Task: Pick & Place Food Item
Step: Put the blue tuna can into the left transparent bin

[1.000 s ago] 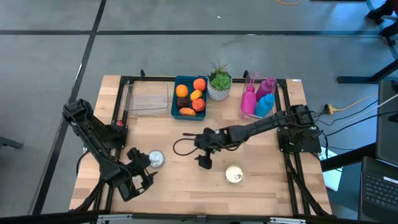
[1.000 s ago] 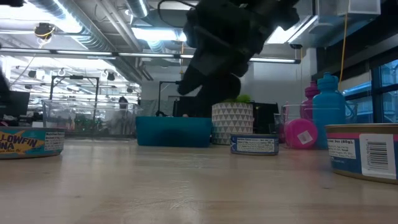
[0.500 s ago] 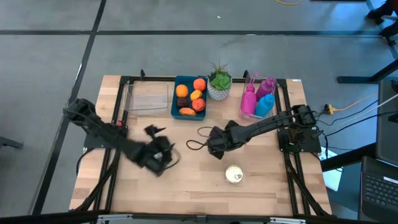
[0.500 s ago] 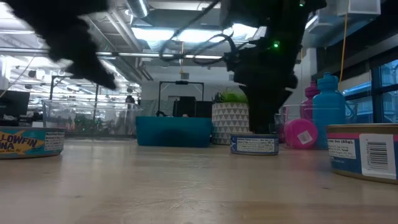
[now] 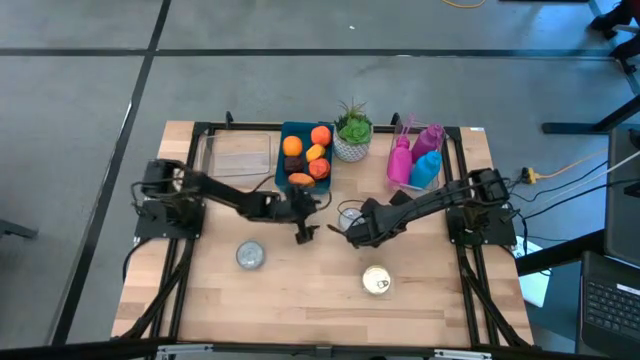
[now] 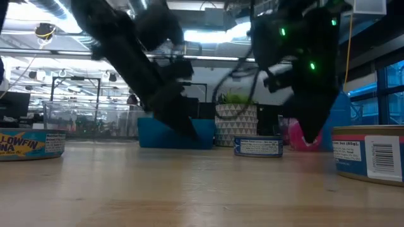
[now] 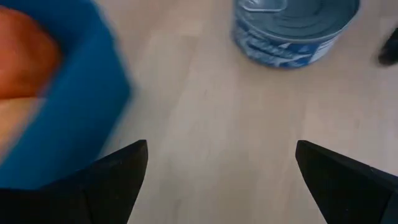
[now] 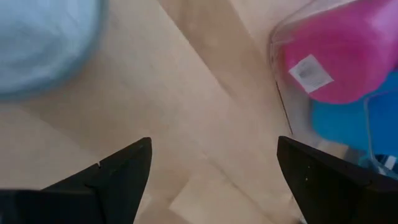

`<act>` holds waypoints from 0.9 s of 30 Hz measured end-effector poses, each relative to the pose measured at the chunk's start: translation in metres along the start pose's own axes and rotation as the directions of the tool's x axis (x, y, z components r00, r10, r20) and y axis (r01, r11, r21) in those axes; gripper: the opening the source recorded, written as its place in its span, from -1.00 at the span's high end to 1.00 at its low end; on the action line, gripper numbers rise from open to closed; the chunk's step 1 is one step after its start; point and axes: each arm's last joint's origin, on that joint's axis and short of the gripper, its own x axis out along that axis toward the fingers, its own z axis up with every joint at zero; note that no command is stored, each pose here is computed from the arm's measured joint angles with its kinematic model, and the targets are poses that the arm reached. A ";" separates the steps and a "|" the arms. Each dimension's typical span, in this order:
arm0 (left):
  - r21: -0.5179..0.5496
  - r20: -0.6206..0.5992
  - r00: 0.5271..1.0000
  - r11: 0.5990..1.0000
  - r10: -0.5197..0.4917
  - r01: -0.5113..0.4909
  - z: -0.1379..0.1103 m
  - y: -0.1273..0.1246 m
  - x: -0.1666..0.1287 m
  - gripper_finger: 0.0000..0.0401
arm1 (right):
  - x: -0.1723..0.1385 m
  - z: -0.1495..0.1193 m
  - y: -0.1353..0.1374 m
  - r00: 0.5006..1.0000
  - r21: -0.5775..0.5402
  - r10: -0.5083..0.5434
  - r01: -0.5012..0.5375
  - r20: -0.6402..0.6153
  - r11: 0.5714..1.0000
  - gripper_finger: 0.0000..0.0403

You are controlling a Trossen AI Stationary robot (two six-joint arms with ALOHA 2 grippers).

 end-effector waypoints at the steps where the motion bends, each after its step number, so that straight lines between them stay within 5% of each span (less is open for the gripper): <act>1: -0.012 0.003 0.999 0.999 -0.048 0.048 -0.001 0.001 0.007 -0.99 | 0.005 -0.001 -0.001 1.000 -0.012 -0.007 0.007 -0.009 1.000 -0.69; 4: -0.008 0.006 0.990 0.990 -0.142 0.142 -0.003 -0.001 0.023 -0.99 | 0.018 -0.005 -0.003 1.000 -0.059 -0.027 0.027 -0.004 0.998 -0.69; 11: 0.120 0.015 0.991 0.984 -0.134 0.131 0.007 -0.011 0.038 -0.99 | 0.025 -0.002 0.003 0.997 -0.201 0.046 -0.034 0.058 0.979 -0.69; 27: 0.186 0.075 0.993 0.980 -0.087 0.072 0.025 -0.012 0.037 -0.99 | 0.017 0.017 0.022 0.945 -0.200 0.214 -0.166 0.248 0.966 -0.69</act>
